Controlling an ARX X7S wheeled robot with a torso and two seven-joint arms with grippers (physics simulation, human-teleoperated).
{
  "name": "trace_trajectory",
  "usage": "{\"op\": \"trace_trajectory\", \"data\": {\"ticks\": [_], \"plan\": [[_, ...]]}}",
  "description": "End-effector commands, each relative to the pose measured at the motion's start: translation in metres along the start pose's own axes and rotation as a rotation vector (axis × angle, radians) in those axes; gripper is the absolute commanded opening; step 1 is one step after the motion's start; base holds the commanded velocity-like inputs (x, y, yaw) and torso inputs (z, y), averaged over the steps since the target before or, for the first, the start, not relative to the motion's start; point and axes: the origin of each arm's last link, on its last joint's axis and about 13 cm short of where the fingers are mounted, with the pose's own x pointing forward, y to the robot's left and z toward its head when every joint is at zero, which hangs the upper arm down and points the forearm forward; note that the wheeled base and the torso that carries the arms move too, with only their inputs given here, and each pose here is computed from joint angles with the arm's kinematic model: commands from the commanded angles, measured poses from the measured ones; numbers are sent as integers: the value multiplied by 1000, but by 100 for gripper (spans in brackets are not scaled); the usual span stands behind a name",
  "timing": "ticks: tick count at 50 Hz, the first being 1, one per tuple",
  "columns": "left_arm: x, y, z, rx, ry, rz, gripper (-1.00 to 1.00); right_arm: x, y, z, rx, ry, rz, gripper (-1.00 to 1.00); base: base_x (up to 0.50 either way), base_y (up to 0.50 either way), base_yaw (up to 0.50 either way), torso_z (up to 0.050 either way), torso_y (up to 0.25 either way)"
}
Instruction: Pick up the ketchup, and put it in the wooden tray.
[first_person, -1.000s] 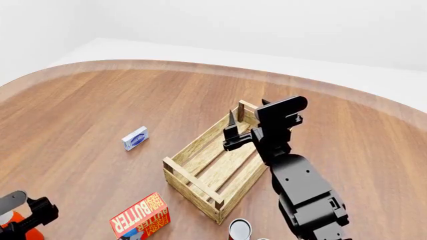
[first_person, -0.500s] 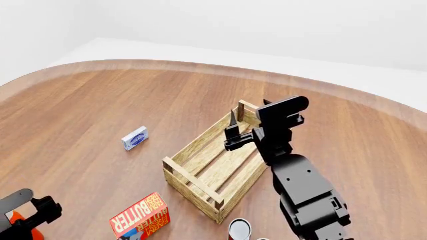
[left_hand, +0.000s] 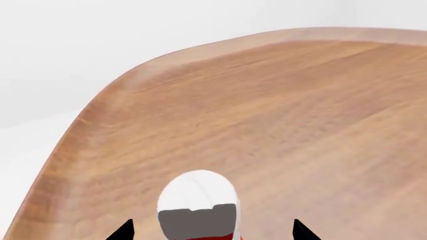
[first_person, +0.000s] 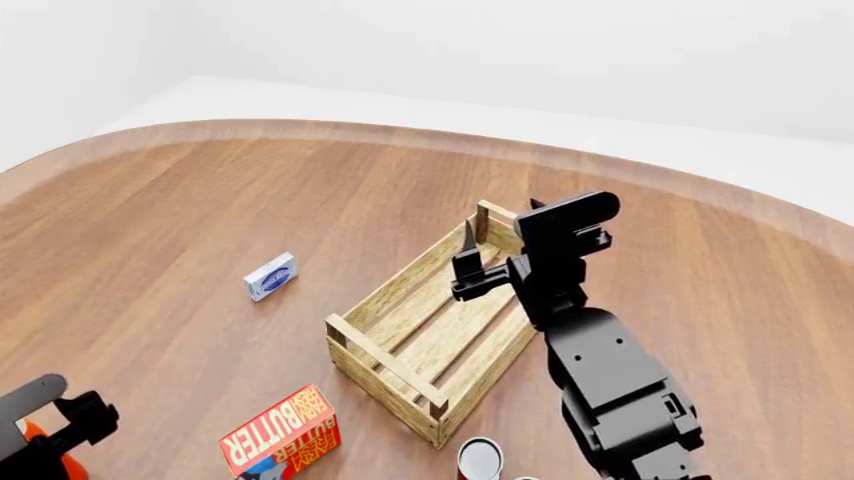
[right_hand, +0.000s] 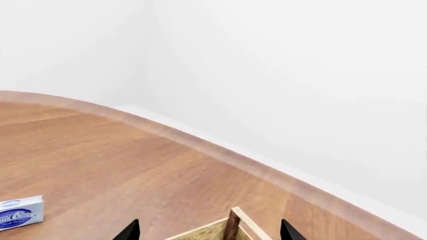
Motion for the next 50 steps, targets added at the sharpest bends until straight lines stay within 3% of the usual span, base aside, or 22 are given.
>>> {"op": "trace_trajectory", "data": {"ticks": [1, 13, 14, 28, 39, 44, 50], "plan": [[12, -3, -4, 10, 6, 31, 100, 1, 0, 0, -4, 3, -6, 100, 0, 0, 0, 0, 0], [30, -17, -4, -1, 26, 19, 100, 0, -1, 0, -3, 5, -13, 100, 0, 0, 0, 0, 0], [32, -18, -5, -1, 26, 23, -100, -1, -1, -1, -3, 6, -15, 100, 0, 0, 0, 0, 0], [36, -26, 5, -24, -23, 0, -100, -2, -3, -3, 8, 10, -29, 100, 0, 0, 0, 0, 0], [26, -42, 48, -14, -125, -135, -100, -4, -8, 2, 29, -6, -51, 100, 0, 0, 0, 0, 0], [21, -64, 87, 10, -200, -264, -100, -9, -14, 8, 35, -22, -80, 100, 0, 0, 0, 0, 0], [16, -92, 116, 33, -253, -390, -100, -15, -24, 14, 41, -33, -116, 100, 0, 0, 0, 0, 0]]}}
